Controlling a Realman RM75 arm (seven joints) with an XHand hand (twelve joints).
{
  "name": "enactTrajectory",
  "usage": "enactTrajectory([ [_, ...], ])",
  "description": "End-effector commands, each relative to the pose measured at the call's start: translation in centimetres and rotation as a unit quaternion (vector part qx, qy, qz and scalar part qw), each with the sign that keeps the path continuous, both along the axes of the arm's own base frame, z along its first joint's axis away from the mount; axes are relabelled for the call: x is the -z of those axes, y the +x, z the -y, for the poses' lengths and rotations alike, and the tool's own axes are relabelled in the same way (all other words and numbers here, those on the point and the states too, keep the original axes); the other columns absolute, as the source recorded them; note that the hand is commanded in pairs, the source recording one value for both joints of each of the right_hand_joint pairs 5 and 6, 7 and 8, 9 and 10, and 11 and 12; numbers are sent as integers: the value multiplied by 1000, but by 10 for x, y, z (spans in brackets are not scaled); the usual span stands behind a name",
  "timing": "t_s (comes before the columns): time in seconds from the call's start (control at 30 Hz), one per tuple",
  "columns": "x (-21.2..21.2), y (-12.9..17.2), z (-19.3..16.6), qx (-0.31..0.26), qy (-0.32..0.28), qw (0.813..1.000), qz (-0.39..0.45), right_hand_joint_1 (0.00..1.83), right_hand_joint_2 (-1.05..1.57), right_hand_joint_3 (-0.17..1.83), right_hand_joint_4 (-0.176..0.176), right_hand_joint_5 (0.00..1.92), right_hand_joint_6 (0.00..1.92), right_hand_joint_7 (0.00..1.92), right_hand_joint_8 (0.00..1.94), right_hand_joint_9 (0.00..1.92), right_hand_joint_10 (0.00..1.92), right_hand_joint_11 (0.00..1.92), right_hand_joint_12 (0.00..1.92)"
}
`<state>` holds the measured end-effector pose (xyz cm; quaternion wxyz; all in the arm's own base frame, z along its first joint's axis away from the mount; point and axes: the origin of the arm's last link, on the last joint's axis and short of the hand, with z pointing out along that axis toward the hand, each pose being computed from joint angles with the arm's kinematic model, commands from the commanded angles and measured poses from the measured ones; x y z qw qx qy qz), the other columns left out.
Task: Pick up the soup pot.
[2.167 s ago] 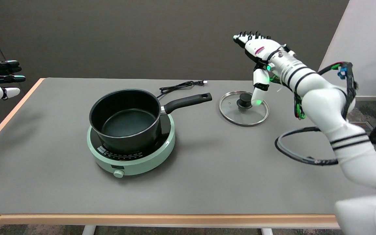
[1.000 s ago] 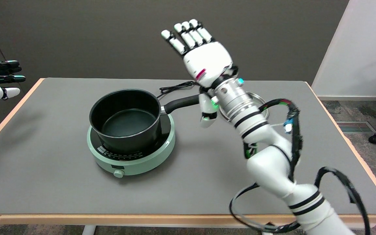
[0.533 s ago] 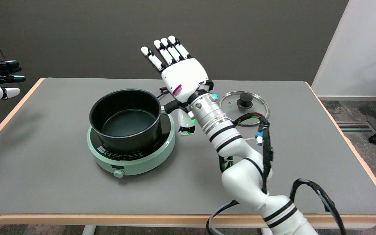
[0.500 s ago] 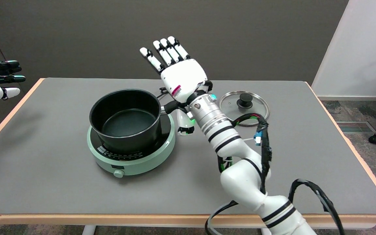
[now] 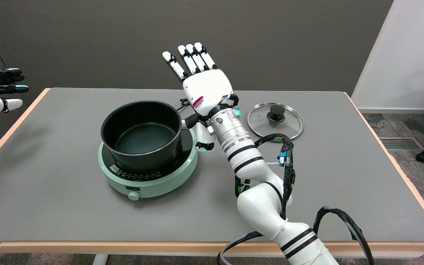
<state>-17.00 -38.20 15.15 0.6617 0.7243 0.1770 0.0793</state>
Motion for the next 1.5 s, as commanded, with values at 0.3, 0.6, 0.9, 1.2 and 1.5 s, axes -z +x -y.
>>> enactTrajectory([
  [0.3, -11, -41, -8, -6, -61, 993, 105, 1304, -1029, 1428, 110, 6, 6, 6, 6, 6, 6, 6, 6],
  [0.6, 1, -52, -1, 9, -44, 993, 106, 1303, -1019, 1427, 105, 6, 6, 6, 6, 6, 6, 6, 6],
  [0.9, -3, -43, 12, 12, -34, 997, 64, 1294, -1013, 1434, 123, 5, 5, 5, 5, 5, 5, 5, 5],
  [1.2, -7, -30, 26, 11, -52, 998, -15, 1287, -999, 1416, 130, 6, 6, 6, 6, 6, 6, 6, 6],
  [1.5, -13, -30, 32, 29, -49, 998, -32, 1283, -974, 1373, 131, 5, 5, 5, 5, 5, 5, 5, 5],
])
